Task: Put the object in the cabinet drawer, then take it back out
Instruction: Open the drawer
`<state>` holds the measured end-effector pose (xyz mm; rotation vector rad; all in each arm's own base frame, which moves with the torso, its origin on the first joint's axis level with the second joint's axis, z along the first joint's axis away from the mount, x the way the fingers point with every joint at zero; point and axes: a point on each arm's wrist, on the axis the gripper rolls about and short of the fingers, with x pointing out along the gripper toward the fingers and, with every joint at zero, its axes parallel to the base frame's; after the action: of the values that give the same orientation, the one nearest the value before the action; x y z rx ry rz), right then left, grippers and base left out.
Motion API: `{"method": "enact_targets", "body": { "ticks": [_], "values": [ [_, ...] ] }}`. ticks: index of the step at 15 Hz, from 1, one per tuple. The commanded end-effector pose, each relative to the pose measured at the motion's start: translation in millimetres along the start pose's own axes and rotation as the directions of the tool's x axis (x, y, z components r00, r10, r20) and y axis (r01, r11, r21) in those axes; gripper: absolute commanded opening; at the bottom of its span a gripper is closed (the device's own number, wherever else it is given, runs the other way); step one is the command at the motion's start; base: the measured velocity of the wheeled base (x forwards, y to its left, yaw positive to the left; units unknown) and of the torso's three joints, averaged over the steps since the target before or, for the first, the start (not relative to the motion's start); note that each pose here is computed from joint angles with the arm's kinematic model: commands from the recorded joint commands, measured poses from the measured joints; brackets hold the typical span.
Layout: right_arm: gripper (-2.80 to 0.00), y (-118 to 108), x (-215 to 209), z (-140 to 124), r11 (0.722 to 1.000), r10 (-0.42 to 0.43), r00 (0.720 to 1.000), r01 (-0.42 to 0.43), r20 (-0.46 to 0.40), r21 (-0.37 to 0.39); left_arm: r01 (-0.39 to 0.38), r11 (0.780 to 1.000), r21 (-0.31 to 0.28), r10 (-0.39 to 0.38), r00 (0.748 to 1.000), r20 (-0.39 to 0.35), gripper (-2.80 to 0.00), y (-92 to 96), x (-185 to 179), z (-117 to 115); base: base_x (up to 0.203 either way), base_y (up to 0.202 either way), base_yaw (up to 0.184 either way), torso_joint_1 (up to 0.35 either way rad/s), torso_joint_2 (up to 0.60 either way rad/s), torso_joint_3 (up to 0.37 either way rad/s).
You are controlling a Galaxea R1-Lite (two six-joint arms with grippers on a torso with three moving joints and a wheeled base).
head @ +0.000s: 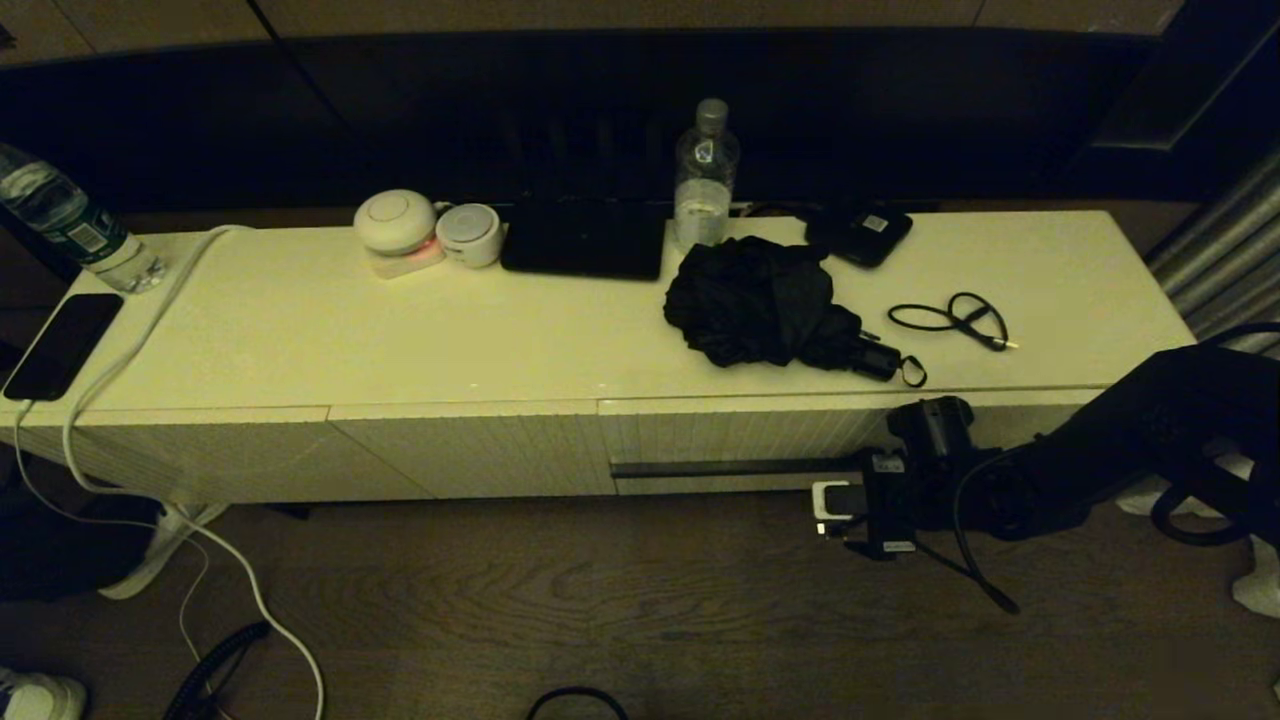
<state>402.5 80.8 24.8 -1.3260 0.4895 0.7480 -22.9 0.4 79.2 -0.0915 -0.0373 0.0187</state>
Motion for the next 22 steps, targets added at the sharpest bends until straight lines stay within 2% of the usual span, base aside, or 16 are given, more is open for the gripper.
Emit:
{"method": "enact_targets", "body": {
  "ticks": [1,8,12,16,18,22],
  "values": [
    [0.00,5,-3,0,1.000,0.020,1.000,-0.020,-0.001,-0.005,-0.001,1.000,-0.001,0.001,1.000,0.002,-2.80,0.0,0,0,0.000,0.000,0.000,0.000,0.00,0.000],
    [0.00,31,-25,1,0.995,0.099,0.995,-0.099,-0.008,0.034,0.000,1.000,-0.001,0.000,1.000,0.002,-2.80,0.0,0,0,0.000,0.000,0.000,0.000,0.00,0.000],
    [0.00,54,-36,-4,0.984,0.171,0.985,-0.170,-0.021,0.061,-0.001,1.000,-0.001,0.001,1.000,0.002,-2.80,0.0,0,0,0.000,0.000,0.000,0.000,0.00,0.000],
    [0.00,75,-38,-8,0.979,0.195,0.980,-0.193,-0.025,0.070,-0.001,1.000,-0.001,0.001,1.000,0.002,-2.80,0.0,0,0,0.000,0.000,0.000,0.000,0.00,0.000],
    [0.00,76,-41,-8,0.978,0.198,0.980,-0.196,-0.026,0.072,0.001,1.000,-0.001,-0.001,1.000,0.002,-2.80,0.0,0,0,0.000,0.000,0.000,0.000,0.00,0.000],
    [0.00,67,-67,0,0.988,0.143,0.990,-0.143,-0.004,0.058,-0.001,1.000,-0.001,0.001,1.000,0.002,-2.80,0.0,0,0,0.000,0.000,0.000,0.000,0.00,0.000]
  ]
}}
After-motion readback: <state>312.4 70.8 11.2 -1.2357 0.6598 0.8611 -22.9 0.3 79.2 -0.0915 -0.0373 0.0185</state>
